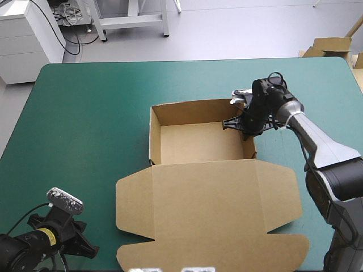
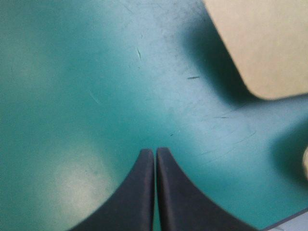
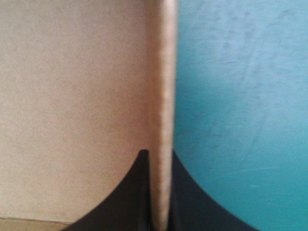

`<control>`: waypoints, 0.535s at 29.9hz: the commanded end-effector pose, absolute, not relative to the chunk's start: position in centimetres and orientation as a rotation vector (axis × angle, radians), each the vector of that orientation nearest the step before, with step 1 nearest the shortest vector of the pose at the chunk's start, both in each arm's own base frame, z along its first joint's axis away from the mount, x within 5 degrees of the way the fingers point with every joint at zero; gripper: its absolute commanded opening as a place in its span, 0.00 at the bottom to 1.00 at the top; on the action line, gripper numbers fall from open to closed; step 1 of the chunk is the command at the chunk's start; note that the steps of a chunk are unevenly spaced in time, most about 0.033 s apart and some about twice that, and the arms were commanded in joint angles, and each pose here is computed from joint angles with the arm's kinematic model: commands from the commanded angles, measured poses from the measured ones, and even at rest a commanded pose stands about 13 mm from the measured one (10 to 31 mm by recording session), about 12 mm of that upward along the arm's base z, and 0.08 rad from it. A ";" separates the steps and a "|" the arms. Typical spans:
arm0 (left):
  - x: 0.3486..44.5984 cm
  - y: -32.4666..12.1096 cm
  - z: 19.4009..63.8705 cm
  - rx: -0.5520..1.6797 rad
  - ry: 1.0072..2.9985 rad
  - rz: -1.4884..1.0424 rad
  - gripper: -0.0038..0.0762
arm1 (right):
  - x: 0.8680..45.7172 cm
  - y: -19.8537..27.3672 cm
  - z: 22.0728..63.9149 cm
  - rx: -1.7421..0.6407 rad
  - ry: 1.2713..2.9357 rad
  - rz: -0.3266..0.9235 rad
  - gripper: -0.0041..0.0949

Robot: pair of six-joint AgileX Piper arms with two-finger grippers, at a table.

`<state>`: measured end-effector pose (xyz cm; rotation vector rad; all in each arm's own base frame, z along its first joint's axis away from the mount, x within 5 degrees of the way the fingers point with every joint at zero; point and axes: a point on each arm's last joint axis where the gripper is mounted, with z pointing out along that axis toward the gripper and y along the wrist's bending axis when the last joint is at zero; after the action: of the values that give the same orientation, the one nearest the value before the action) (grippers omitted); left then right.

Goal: Fold the box

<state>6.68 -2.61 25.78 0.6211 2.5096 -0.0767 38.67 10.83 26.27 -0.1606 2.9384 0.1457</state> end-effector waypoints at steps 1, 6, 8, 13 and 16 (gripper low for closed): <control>7.0 -2.9 26.3 0.610 2.453 -0.107 0.04 | 39.0 6.9 30.2 -0.075 2.819 0.125 0.02; 7.0 -2.9 26.3 0.609 2.451 -0.108 0.04 | 39.0 -0.8 31.3 0.097 2.782 0.058 0.02; 7.0 -2.9 26.3 0.609 2.451 -0.108 0.04 | 38.5 -4.1 32.0 0.172 2.760 0.027 0.02; 7.0 -2.9 26.3 0.609 2.451 -0.108 0.04 | 35.9 -13.4 32.8 0.448 2.712 -0.075 0.02; 7.0 -2.9 26.3 0.609 2.451 -0.108 0.04 | 34.0 -17.6 32.8 0.620 2.679 -0.098 0.02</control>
<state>6.67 -2.62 25.47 0.6213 2.5100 -0.0794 36.27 -14.68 29.28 0.5211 2.8074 -0.0535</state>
